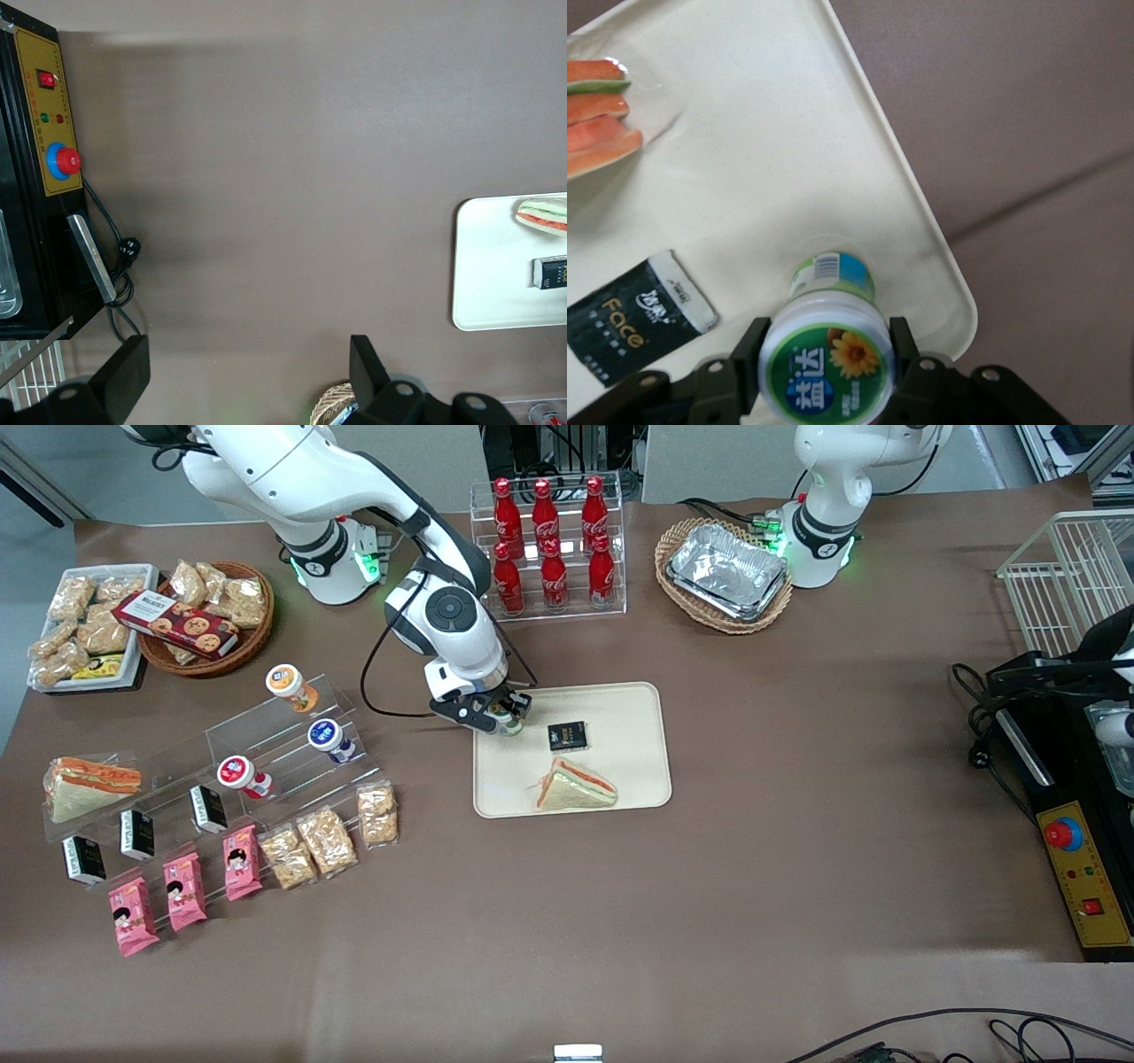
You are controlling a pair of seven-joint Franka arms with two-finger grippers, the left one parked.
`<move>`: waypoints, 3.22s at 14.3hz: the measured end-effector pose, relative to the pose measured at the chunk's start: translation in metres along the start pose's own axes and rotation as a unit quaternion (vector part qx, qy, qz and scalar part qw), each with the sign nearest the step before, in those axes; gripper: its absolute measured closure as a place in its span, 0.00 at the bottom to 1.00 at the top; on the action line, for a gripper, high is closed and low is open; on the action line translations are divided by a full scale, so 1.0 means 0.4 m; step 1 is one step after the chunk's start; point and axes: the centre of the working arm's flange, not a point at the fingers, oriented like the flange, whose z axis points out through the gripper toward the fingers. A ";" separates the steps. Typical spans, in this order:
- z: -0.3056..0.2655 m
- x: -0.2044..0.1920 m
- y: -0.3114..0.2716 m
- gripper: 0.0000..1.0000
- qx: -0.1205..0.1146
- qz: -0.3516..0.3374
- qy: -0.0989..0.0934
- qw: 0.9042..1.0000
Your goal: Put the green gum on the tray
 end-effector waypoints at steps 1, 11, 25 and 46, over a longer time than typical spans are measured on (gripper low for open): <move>0.001 0.000 0.000 0.41 0.000 0.001 0.000 1.000; 0.009 -0.001 0.001 0.24 -0.001 0.008 -0.001 1.000; -0.100 0.072 0.000 0.01 -0.011 -0.009 0.028 1.000; -0.892 0.713 0.605 0.00 -0.028 -0.223 -0.021 0.974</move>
